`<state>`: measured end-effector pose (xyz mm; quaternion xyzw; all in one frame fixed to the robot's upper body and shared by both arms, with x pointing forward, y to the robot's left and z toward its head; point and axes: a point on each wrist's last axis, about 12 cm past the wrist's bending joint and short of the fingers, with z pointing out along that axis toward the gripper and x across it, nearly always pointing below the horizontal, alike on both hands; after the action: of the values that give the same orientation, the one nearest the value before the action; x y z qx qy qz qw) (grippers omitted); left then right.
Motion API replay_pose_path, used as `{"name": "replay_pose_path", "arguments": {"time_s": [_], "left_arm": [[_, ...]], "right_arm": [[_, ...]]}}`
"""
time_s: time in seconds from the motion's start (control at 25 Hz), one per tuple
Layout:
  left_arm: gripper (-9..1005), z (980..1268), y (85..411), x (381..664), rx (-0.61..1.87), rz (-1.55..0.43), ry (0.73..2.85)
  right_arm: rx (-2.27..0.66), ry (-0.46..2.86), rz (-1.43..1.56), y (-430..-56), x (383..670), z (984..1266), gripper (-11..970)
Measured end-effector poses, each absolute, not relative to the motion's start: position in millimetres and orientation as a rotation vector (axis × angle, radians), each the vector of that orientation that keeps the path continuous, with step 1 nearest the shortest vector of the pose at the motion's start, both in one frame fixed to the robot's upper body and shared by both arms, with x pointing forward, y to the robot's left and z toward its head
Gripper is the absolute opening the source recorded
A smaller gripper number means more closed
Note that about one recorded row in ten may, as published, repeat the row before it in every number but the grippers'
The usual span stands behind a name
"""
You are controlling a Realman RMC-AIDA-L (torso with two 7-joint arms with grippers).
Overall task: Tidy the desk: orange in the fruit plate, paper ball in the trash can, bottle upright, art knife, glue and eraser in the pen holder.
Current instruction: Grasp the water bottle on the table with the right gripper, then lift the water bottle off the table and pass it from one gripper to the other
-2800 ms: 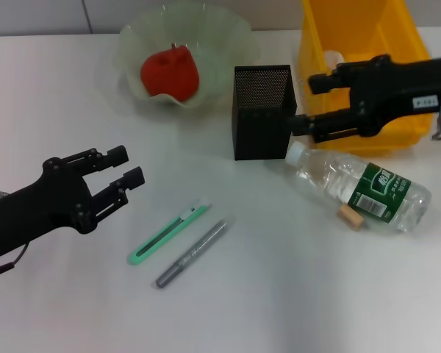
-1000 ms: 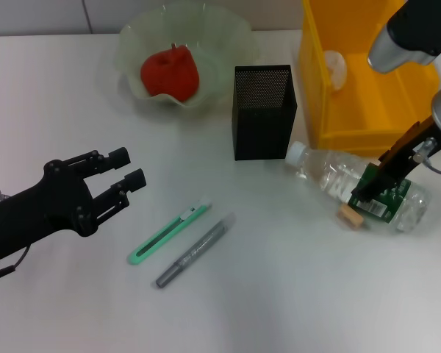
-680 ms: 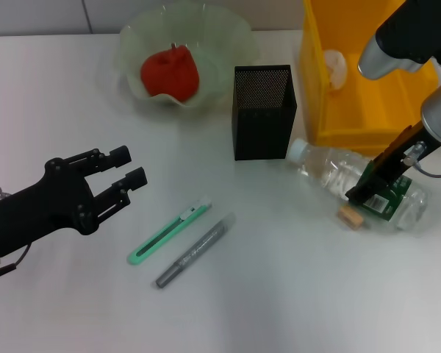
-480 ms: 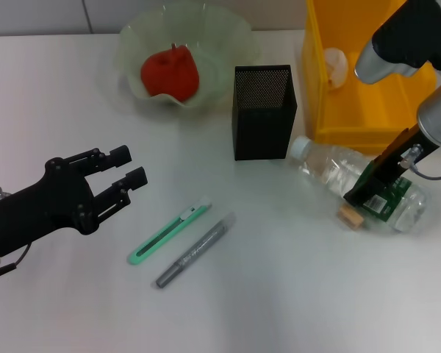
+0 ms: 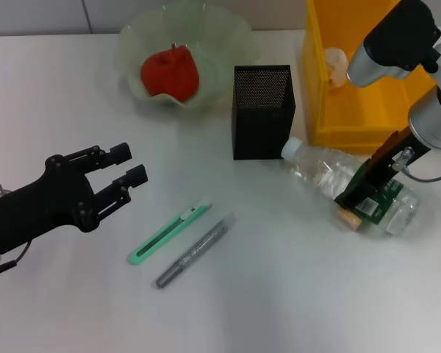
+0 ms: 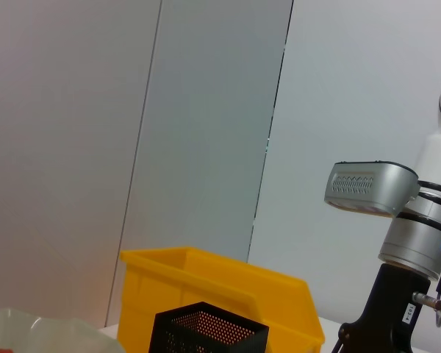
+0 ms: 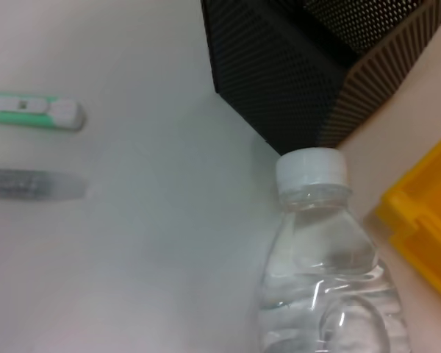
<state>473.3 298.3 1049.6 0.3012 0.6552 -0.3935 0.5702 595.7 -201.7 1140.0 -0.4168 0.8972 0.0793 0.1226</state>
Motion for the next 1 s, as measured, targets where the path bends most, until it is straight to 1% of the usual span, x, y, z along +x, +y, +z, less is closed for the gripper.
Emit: {"name": "replay_pose_path", "arguments": {"time_s": [0.36,0.48,0.64,1.0], "left_arm": [[445,1050,298,475,0.708,-0.921,1.535],[445,1050,298,475,0.709,-0.922,1.535],[446,1050,298,475,0.709,-0.922,1.534],[446,1050,298,475,0.708,-0.922,1.534]], "right_arm": [[-1.212,2.618,0.233,-203,595,1140,796],[-1.211,2.618,0.234,-203,595,1140,773],[-1.208,2.614,0.241,-203,594,1140,769],[-1.196,2.498,0.276,-201,585,1159,762]]}}
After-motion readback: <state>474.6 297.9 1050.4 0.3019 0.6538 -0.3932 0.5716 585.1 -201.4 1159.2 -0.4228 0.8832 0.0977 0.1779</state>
